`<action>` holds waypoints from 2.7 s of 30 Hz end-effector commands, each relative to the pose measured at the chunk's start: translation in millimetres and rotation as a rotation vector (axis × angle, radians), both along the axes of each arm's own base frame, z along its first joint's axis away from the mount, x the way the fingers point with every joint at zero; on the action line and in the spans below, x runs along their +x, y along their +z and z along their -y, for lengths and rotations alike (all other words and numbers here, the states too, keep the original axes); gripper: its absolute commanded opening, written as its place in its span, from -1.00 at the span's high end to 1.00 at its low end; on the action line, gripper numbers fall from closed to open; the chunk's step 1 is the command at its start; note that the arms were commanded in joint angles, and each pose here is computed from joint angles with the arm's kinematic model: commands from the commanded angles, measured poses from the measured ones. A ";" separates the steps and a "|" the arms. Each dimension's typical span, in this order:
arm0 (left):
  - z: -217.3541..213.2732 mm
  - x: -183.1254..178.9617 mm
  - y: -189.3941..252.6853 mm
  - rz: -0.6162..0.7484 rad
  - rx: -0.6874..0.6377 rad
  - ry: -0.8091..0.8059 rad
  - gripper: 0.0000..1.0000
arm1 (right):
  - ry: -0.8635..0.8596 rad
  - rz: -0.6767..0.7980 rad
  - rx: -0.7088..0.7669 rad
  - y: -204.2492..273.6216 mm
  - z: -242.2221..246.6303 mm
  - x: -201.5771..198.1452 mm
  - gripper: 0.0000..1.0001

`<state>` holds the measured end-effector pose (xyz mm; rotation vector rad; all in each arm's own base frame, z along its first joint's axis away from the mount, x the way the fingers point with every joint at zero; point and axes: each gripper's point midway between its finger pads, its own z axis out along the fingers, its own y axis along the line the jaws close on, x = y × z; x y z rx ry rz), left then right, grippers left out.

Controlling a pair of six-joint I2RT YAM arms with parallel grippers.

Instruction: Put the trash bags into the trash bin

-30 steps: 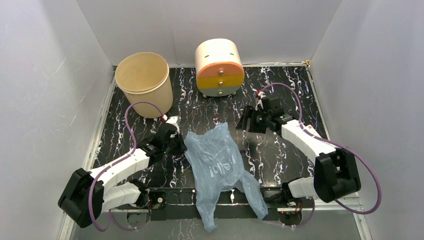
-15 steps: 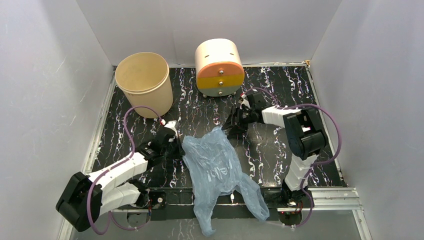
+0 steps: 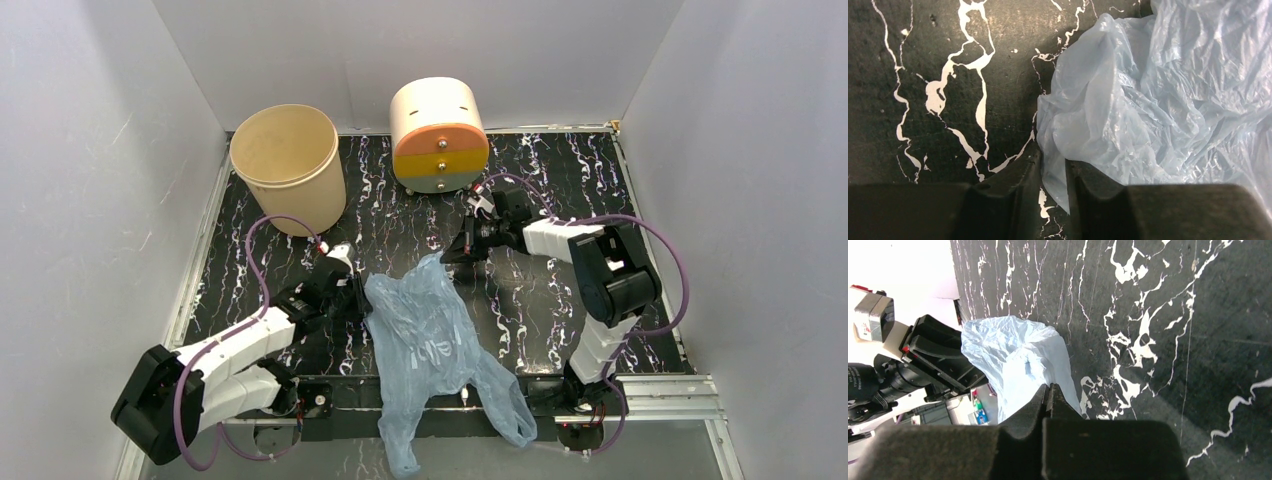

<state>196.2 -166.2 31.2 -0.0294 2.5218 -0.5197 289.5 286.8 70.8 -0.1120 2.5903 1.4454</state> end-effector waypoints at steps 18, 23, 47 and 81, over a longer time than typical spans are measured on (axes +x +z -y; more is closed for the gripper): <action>28.1 33.8 60.8 0.098 -0.163 -0.054 -0.58 | -0.063 0.118 -0.076 17.7 27.7 -18.6 1.00; 31.9 37.5 85.8 0.148 -0.218 -0.058 -0.64 | -0.076 0.127 -0.077 21.5 29.5 -19.3 1.00; 25.1 46.8 45.3 0.065 -0.128 -0.002 0.41 | -0.102 0.129 -0.108 26.8 37.0 -19.9 1.00; 3.5 52.7 47.9 0.056 -0.141 -0.023 1.00 | -0.202 -0.022 -0.088 -7.8 69.8 10.2 -0.51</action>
